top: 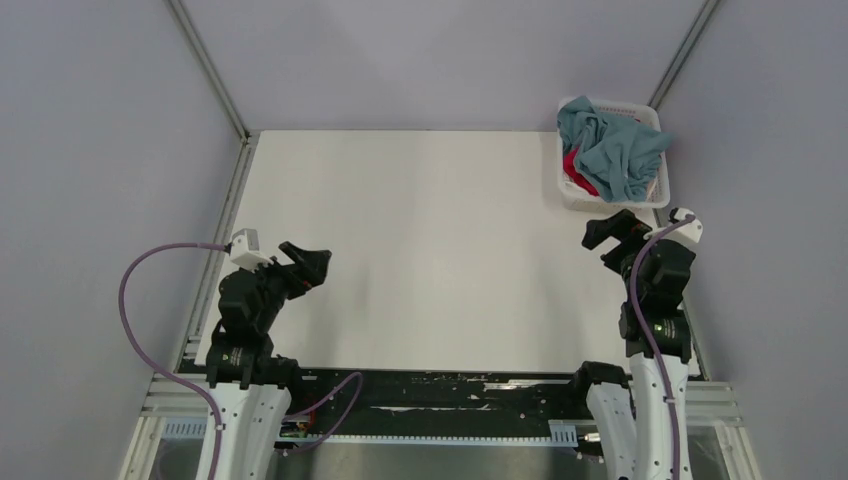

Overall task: Fold and stack the t-shirts
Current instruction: Grab crumpled tshirt from bin with the right arm

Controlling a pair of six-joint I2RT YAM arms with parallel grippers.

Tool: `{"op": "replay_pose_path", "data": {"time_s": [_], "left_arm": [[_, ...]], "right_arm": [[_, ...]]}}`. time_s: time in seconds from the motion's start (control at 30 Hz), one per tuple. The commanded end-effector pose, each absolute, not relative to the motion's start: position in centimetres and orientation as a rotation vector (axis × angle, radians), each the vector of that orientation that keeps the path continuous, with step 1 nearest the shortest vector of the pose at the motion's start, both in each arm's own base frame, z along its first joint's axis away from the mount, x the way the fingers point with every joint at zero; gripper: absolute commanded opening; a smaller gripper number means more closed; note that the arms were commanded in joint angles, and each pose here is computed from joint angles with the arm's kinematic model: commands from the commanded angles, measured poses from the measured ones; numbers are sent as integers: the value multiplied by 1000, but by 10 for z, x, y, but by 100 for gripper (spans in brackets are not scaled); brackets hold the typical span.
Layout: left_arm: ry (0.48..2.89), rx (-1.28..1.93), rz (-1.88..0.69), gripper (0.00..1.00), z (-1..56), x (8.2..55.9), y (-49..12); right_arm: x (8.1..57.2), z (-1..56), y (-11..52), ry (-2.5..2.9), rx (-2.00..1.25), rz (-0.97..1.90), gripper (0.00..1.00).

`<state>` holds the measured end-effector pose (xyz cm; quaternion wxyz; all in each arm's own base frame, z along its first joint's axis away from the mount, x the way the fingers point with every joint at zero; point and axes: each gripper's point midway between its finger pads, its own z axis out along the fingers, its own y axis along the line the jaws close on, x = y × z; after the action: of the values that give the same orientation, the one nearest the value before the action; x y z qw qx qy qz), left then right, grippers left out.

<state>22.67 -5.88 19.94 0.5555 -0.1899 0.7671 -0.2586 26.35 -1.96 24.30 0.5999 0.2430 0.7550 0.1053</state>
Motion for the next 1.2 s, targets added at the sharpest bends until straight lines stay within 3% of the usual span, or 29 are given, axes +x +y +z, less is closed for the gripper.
{"op": "replay_pose_path", "data": {"time_s": [0.0,0.2,0.33,0.57,0.6,0.63,0.7,0.77,0.9,1.03,1.17], "left_arm": [[1765,-429,-596,100,212,232,-56],[1756,-418,-612,100,212,244,-59],[1782,-440,-604,100,203,254,-58],[1803,-467,-569,100,194,262,-53],[1810,-471,-564,100,191,263,-52],[1815,-474,-562,100,190,263,-52],[1821,-478,-558,100,189,264,-52],[1825,-476,-559,100,189,264,-52],[1831,-474,-573,100,189,262,-54],[1820,-470,-601,100,190,259,-58],[1796,-445,-639,100,199,253,-63]], "right_arm": [[280,288,-34,1637,584,198,100],[361,319,-40,1669,378,140,100],[425,288,-87,1792,463,-85,100],[507,225,-112,1969,404,-205,99],[514,218,-113,1983,397,-212,92],[523,211,-114,1999,389,-215,78],[534,228,-115,1989,381,-214,39],[538,264,-108,1930,356,-209,14],[528,362,-80,1745,273,-201,0],[505,449,-30,1580,125,-111,0],[469,525,50,1393,-69,200,0]]}}
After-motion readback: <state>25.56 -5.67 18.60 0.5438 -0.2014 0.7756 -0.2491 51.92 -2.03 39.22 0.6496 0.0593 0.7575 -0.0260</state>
